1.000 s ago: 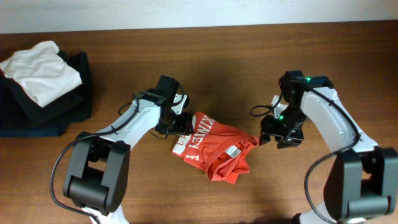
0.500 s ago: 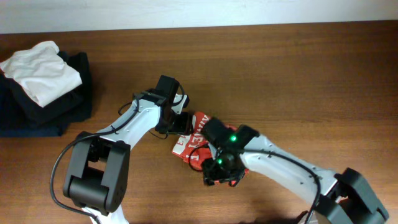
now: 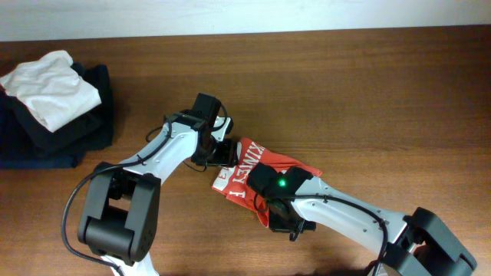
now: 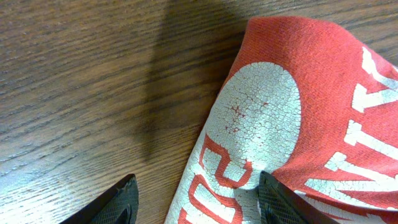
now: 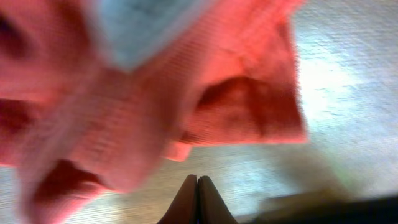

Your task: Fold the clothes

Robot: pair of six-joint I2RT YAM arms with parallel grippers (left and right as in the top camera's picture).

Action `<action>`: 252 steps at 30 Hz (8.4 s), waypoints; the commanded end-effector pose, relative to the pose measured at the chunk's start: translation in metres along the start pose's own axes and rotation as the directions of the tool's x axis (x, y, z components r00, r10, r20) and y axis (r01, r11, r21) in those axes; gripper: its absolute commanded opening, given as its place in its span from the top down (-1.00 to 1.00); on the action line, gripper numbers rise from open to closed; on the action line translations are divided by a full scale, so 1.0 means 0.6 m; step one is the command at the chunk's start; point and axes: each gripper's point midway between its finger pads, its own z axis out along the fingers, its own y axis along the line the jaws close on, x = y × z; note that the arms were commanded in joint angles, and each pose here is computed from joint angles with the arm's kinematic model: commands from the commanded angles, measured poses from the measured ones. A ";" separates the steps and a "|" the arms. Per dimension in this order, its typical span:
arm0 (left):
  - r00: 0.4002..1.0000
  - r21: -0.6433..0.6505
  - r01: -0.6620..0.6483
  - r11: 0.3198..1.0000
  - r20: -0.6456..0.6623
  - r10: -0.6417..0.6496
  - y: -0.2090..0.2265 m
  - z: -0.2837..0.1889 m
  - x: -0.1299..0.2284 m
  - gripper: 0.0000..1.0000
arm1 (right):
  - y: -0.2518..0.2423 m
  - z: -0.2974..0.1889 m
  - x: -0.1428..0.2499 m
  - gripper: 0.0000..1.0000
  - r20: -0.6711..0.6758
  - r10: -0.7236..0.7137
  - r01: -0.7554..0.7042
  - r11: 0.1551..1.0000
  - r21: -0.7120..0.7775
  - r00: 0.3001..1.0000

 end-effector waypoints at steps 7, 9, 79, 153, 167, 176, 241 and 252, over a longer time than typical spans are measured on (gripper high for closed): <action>1.000 -0.018 -0.001 1.000 -0.021 0.000 0.007 0.009 0.010 -0.22 | 0.055 -0.046 -0.016 -0.03 0.066 -0.074 0.084 0.983 -0.165 0.995; 1.000 -0.018 0.000 1.000 -0.022 0.000 0.007 0.009 0.010 -0.22 | 0.058 -0.028 -0.018 0.08 0.045 -0.076 0.082 0.986 -0.144 0.996; 0.924 -0.341 0.123 0.932 -0.303 -0.233 0.115 0.010 0.082 -0.38 | -0.089 0.084 -0.210 0.42 -0.003 -0.006 0.005 0.991 -0.134 1.000; 0.397 -0.063 0.208 0.976 0.918 -0.025 0.570 -0.749 -0.243 -0.98 | -0.353 -0.257 -0.286 -0.57 0.142 0.173 -0.177 0.984 0.013 0.975; 0.663 0.289 0.497 0.818 0.481 -0.573 0.706 -0.237 -0.132 -0.98 | -0.353 -0.256 -0.275 -0.57 0.116 0.170 -0.173 0.985 0.018 0.979; 0.633 0.357 0.347 0.867 0.593 -0.497 0.686 -0.342 -0.141 -0.98 | -0.353 -0.256 -0.275 -0.57 0.116 0.170 -0.173 0.985 0.018 0.979; 0.592 -0.241 0.179 0.954 0.801 0.091 0.034 -0.516 0.372 -0.98 | -0.235 -0.319 0.037 -0.97 0.959 0.139 0.323 0.921 -0.216 0.246; 0.592 -0.240 0.178 0.954 0.801 0.091 0.034 -0.516 0.372 -0.99 | -0.282 -0.286 -0.134 -0.97 0.985 -0.088 0.150 0.982 0.111 -0.148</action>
